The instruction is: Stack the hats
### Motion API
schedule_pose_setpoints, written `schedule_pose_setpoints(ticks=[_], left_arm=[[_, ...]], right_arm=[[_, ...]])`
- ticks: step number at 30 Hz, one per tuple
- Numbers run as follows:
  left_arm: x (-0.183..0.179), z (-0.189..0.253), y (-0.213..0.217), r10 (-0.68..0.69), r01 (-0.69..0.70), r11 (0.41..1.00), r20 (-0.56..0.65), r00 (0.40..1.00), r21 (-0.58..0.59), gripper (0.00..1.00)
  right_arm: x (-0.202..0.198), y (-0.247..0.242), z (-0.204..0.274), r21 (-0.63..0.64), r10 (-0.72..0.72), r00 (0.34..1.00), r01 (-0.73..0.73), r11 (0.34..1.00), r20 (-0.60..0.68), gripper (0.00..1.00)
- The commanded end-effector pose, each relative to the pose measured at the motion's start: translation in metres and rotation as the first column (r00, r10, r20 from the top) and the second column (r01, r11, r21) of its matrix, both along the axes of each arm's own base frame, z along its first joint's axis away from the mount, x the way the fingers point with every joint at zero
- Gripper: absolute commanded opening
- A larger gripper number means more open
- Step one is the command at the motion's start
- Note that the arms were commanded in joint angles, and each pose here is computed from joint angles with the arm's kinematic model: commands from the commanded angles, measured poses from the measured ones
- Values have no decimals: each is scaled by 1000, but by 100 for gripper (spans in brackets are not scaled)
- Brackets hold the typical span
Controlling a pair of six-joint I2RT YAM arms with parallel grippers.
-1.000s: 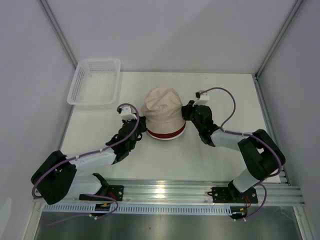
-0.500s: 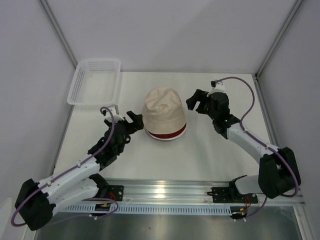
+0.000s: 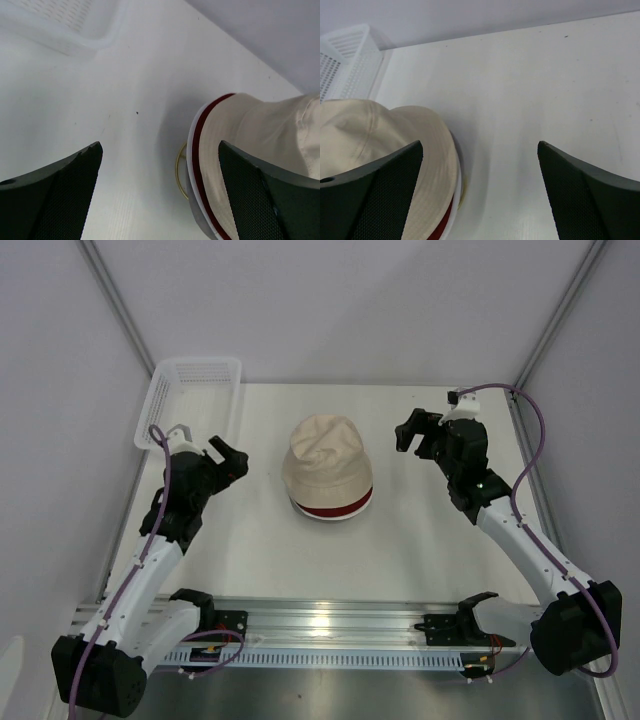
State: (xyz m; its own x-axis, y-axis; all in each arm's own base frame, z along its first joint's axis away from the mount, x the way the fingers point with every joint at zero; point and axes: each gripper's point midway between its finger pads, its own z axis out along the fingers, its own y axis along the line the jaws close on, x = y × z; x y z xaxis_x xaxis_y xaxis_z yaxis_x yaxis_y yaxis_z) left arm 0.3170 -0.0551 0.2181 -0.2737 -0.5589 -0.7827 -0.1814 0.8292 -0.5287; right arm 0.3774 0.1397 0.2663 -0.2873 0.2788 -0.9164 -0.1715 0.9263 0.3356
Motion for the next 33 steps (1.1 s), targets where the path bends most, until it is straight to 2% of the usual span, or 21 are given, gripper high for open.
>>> schedule_pose_setpoints(ticks=[1, 7, 17, 26, 33], left_arm=[[-2, 4, -27, -141, 138, 988, -47, 989, -66, 100], [-4, -8, -22, -131, 128, 991, -128, 983, -30, 100], [-15, 12, -16, -127, 126, 992, -7, 992, -3, 99], [-15, 8, -16, -132, 132, 991, -24, 991, 5, 99], [-15, 22, -19, -152, 152, 988, 16, 988, 6, 99]], right_arm=[[1, -23, 22, -70, -90, 995, 93, 993, 43, 99], [4, -20, 9, -50, -84, 994, 87, 995, 64, 99], [-4, -20, 31, -17, -74, 987, 77, 997, 141, 99], [-5, -28, 28, -47, -105, 985, 113, 993, 136, 99], [-9, -33, 32, -37, -120, 979, 127, 991, 167, 99]])
